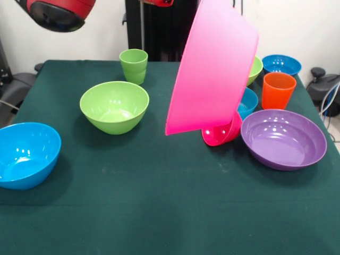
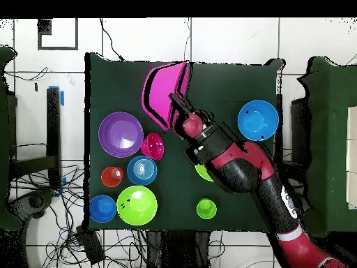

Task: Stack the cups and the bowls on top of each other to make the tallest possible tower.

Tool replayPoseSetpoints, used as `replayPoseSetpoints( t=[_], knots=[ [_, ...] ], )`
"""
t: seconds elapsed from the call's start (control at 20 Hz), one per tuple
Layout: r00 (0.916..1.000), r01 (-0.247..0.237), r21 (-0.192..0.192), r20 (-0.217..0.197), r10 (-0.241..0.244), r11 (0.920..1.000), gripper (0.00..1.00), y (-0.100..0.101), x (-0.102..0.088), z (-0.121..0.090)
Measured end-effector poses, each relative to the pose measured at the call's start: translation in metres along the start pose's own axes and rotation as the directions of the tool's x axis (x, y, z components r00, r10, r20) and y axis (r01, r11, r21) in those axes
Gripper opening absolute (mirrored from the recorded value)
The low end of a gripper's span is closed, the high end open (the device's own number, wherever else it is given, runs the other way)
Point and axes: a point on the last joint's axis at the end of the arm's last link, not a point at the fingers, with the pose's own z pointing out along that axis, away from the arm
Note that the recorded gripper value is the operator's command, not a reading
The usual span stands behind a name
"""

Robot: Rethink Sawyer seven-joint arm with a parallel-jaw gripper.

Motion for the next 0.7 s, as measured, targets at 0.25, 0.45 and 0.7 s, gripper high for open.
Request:
replayPoseSetpoints(
  t=[0.25,0.45,0.7],
  knots=[
    [0.9985,0.051,-0.004,0.023,-0.050,0.9987,0.00,-0.005,-0.005,-0.006],
    [0.9982,0.052,0.000,0.030,-0.052,0.9987,0.00,-0.011,-0.006,-0.006],
    [0.9990,0.024,0.001,0.038,-0.024,0.9997,0.00,-0.019,-0.006,-0.004]
  ],
)
